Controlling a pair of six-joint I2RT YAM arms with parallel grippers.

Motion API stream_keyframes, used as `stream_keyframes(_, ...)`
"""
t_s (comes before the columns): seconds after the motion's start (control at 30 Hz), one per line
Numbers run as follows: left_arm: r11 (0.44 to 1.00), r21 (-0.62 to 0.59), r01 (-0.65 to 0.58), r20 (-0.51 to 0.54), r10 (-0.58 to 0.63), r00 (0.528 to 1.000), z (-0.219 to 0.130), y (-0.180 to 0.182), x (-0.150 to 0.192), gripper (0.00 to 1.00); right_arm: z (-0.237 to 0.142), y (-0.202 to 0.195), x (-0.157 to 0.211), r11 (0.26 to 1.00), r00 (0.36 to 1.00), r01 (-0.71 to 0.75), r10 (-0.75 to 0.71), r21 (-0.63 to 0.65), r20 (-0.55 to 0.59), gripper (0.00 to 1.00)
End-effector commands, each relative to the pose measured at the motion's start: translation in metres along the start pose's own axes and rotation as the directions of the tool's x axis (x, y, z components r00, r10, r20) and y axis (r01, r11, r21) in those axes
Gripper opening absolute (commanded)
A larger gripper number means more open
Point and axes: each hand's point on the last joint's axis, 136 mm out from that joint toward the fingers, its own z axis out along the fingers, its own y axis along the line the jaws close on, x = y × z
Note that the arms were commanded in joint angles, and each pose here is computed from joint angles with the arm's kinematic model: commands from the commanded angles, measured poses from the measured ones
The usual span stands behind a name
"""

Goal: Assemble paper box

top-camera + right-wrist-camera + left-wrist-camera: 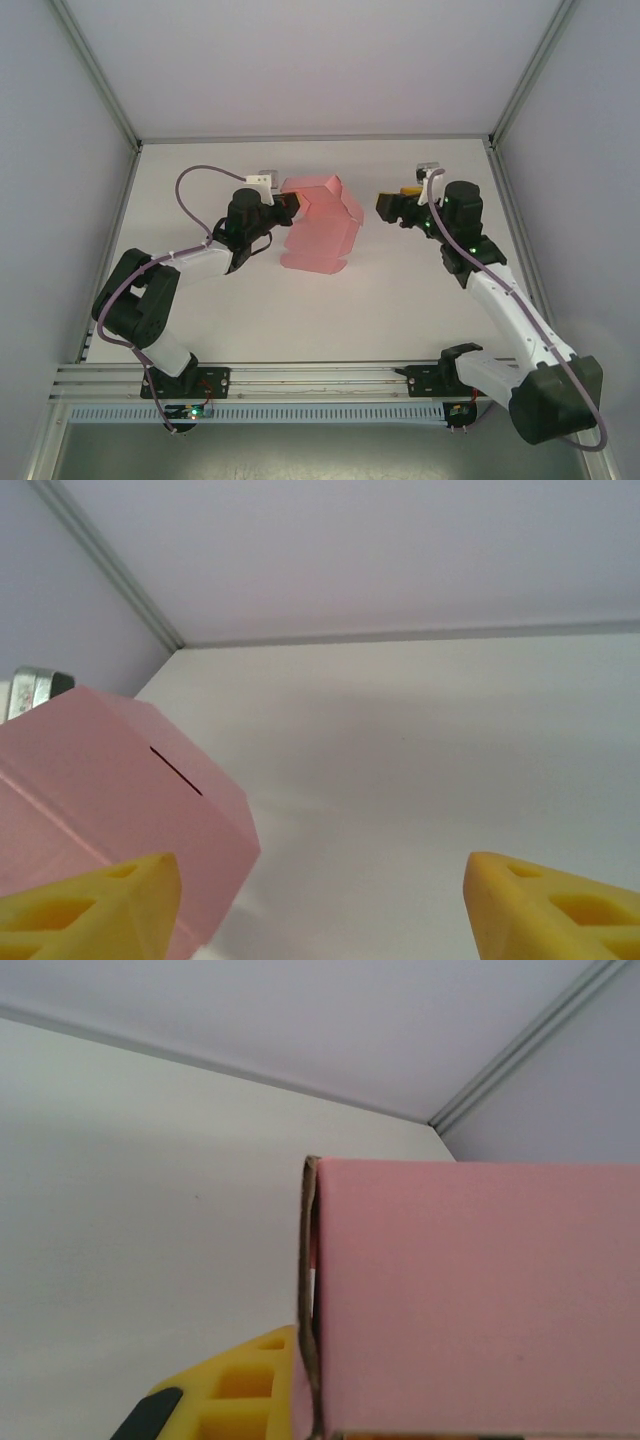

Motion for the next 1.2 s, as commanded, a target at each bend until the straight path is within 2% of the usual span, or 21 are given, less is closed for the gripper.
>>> stream_keyframes(0.0,0.996,0.080,-0.049,-0.010,0.050,0.999,0.000,-0.017,-0.008,0.00,0.005,0.018,0.000,0.985,0.994,0.104,-0.109,-0.135,-0.029,0.72)
stream_keyframes(0.07,0.992,0.109,-0.057,-0.016,0.059,0.998,-0.001,-0.022,-0.007,0.00,0.010,0.020,0.001,0.980,0.992,0.113,-0.122,-0.164,-0.045,0.72)
stream_keyframes(0.27,0.993,0.096,-0.070,-0.035,0.074,0.997,-0.001,-0.020,-0.005,0.00,0.016,0.045,0.015,0.924,0.983,0.106,-0.154,-0.368,-0.103,0.64)
stream_keyframes(0.57,0.996,0.069,-0.057,-0.023,0.059,0.998,0.000,-0.016,-0.008,0.00,0.020,0.068,0.033,0.865,0.974,0.059,-0.160,-0.498,-0.162,0.59)
stream_keyframes(0.9,0.998,0.049,-0.040,-0.016,0.041,0.999,0.001,-0.013,-0.010,0.00,0.038,0.079,0.047,0.867,0.962,0.058,-0.181,-0.495,-0.205,0.55)
stream_keyframes(1.17,0.999,-0.002,-0.036,-0.029,0.036,0.999,0.002,-0.005,-0.010,0.00,0.045,0.081,0.058,0.889,0.945,0.131,-0.245,-0.438,-0.214,0.55)
